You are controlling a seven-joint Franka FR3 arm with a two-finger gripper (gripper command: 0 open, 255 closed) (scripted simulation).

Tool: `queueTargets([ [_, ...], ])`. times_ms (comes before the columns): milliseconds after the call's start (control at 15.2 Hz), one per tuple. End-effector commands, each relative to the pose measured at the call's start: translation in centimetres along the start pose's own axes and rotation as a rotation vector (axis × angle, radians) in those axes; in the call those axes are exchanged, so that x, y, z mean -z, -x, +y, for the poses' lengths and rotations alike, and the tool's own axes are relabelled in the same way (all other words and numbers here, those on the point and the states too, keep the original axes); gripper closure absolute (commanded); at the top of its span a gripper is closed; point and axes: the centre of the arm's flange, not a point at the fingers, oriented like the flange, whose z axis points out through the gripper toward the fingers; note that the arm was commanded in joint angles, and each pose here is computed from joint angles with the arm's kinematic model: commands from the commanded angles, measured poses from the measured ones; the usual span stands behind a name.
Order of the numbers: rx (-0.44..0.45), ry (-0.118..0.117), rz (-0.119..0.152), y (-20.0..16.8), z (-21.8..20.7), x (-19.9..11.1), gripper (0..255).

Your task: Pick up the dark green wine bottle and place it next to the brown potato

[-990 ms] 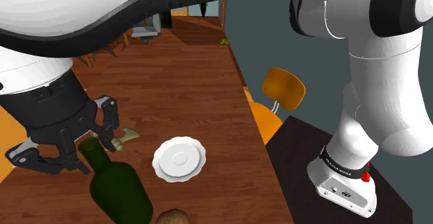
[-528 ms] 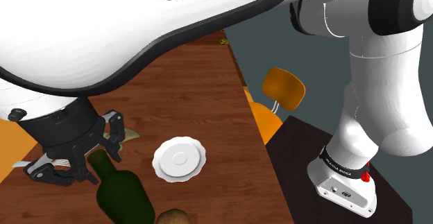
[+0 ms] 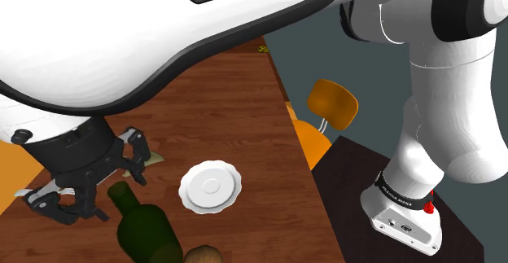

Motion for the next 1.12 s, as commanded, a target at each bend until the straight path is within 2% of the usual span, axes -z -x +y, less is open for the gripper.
queueTargets([
  [0,0.000,0.000,0.000,0.0,0.0,0.0,0],
  [264,0.000,0.000,0.000,0.0,0.0,0.0,0],
  [528,0.000,0.000,0.000,0.0,0.0,5.0,0],
  [1056,0.000,0.000,0.000,0.0,0.0,5.0,0],
])
